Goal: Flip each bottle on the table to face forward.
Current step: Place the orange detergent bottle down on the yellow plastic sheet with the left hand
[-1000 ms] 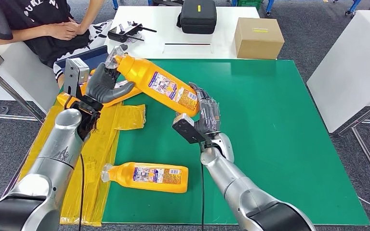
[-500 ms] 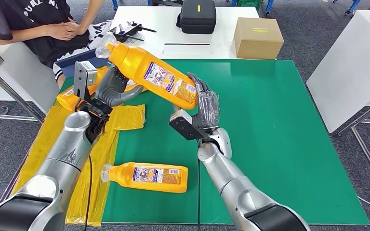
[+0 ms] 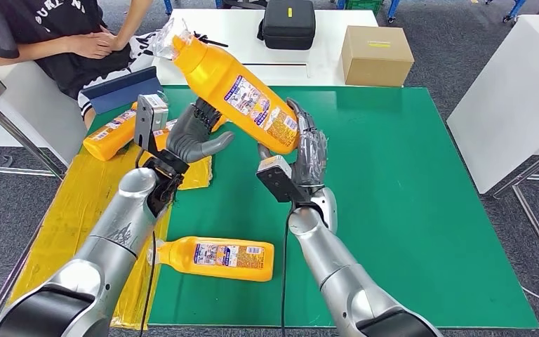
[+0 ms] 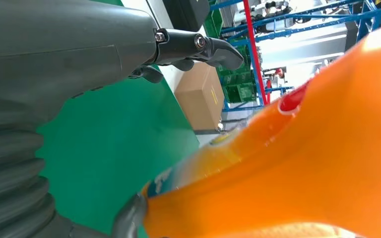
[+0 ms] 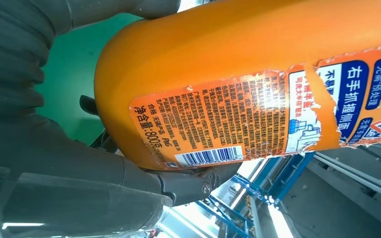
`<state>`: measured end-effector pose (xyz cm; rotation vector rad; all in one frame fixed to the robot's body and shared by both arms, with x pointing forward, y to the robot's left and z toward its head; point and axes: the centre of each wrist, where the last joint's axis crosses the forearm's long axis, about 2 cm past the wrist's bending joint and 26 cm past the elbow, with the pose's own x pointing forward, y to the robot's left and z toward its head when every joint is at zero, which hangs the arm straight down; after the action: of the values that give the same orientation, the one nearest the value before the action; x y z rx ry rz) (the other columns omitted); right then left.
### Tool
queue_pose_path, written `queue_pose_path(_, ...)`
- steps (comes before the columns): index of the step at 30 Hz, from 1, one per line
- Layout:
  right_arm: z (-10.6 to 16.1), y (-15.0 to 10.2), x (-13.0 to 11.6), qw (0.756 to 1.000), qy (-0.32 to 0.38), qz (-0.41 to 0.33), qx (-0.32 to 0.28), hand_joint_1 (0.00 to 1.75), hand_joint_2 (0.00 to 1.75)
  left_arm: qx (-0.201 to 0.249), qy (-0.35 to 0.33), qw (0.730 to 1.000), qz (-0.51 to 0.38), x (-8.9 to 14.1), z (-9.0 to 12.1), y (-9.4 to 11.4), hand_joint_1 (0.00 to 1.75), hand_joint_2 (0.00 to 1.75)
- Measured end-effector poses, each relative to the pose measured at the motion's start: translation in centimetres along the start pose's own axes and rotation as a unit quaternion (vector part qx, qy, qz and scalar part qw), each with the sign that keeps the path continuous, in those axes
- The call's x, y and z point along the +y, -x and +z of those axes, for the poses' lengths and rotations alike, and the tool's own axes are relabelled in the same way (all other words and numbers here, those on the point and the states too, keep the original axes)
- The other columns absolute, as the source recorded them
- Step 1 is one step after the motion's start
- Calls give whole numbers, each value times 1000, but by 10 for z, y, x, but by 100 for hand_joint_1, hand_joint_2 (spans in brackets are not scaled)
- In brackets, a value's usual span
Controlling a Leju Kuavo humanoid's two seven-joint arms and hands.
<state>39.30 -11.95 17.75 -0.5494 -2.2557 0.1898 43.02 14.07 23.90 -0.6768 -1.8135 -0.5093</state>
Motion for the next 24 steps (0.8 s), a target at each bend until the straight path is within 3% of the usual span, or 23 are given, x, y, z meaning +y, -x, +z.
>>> queue_pose_path(14, 11, 2, 10, 999, -11, -24, 38, 175, 175, -17, -6, 1000, 16, -9, -7, -5, 0, 175)
queue_pose_path(24, 18, 5, 14, 998, -28, -21, 49, 175, 175, -47, -26, 998, 43, -3, -9, -22, 0, 175)
